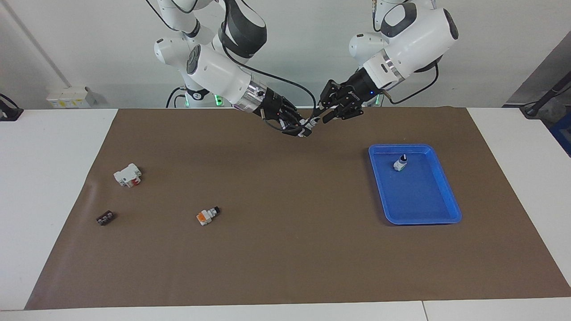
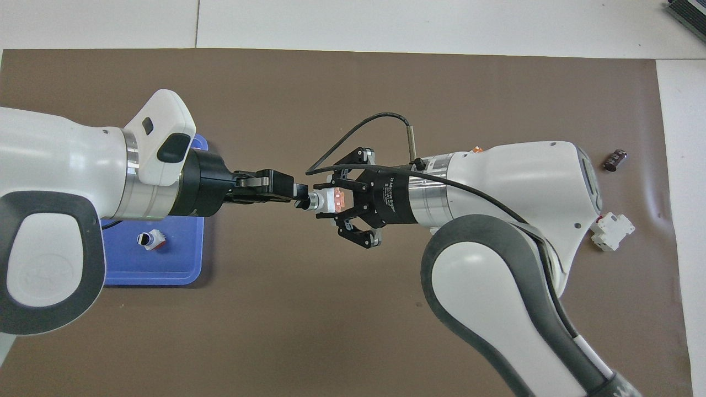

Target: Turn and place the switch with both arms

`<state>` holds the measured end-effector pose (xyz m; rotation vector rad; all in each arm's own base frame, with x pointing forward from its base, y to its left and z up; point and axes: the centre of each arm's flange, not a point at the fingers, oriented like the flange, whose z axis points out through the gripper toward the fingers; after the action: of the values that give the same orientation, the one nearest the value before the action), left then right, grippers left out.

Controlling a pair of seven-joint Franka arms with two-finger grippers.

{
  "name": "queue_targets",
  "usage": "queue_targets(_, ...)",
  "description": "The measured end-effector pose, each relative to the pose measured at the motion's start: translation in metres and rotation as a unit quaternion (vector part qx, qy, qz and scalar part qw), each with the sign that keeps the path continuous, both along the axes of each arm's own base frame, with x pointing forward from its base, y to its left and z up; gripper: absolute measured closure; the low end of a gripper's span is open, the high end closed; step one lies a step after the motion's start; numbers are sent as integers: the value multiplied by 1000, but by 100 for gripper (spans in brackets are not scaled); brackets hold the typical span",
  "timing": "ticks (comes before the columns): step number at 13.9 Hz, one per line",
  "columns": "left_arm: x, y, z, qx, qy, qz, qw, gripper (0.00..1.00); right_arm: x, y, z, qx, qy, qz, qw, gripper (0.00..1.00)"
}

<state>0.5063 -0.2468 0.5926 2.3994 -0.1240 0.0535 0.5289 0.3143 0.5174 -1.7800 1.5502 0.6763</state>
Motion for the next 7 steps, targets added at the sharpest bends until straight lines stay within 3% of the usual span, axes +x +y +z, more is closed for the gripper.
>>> queue_targets(7,-3,-5,-2,9,-26,-32,999,62,0,0,0,0,0,0,1000,59)
